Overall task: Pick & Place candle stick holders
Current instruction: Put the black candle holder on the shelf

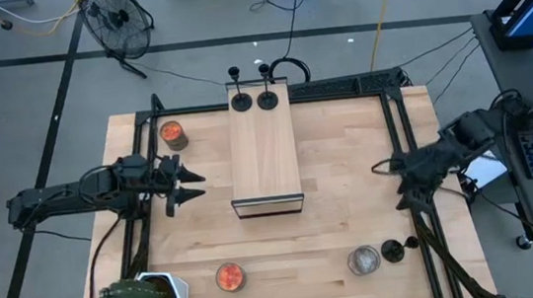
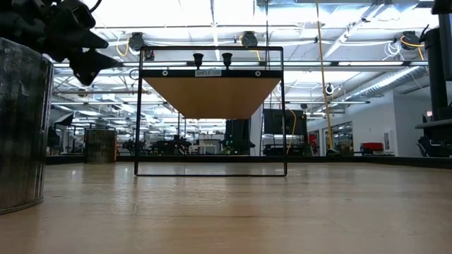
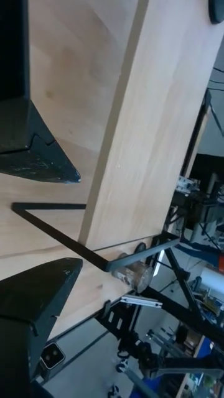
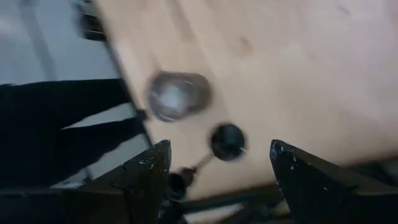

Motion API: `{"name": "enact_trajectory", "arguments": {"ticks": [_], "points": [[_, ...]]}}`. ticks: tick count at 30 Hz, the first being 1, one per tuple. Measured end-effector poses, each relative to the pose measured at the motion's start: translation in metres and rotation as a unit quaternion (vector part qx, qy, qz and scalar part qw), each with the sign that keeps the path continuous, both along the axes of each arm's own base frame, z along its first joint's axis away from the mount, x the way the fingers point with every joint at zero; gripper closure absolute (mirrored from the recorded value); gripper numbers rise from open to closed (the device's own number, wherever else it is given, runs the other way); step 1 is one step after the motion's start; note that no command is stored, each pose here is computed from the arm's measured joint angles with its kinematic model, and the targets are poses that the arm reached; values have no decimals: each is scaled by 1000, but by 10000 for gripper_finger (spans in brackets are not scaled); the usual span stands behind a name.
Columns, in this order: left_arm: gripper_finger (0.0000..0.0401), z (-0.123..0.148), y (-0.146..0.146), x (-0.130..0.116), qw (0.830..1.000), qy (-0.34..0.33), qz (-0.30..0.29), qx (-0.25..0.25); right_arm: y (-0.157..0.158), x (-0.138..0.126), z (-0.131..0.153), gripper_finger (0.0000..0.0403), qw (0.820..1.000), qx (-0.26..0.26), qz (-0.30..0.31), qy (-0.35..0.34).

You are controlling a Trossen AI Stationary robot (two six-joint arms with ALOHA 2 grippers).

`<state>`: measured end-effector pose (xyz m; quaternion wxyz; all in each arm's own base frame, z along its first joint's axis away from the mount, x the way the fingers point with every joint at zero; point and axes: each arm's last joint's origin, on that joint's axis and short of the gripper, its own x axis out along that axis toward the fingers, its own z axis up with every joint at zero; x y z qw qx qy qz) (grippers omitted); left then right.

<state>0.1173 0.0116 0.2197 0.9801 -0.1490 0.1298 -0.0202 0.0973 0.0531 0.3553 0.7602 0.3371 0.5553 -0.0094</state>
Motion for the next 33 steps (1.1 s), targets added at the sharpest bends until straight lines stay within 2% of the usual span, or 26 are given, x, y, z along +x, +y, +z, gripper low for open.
{"name": "enact_trajectory", "arguments": {"ticks": [3,12,22,33], "points": [[187,0,0,0,1000,0,-1,0,6,-4,-4,135,999,-22,-17,36],[187,0,-1,0,1000,0,-7,-8,48,-6,-14,135,993,-19,-18,111],[187,0,-1,0,1000,0,-7,-8,85,-19,-23,135,992,-38,-43,113],[187,0,-1,0,1000,-2,-7,-9,102,-18,-34,135,988,-80,-45,128]]}}
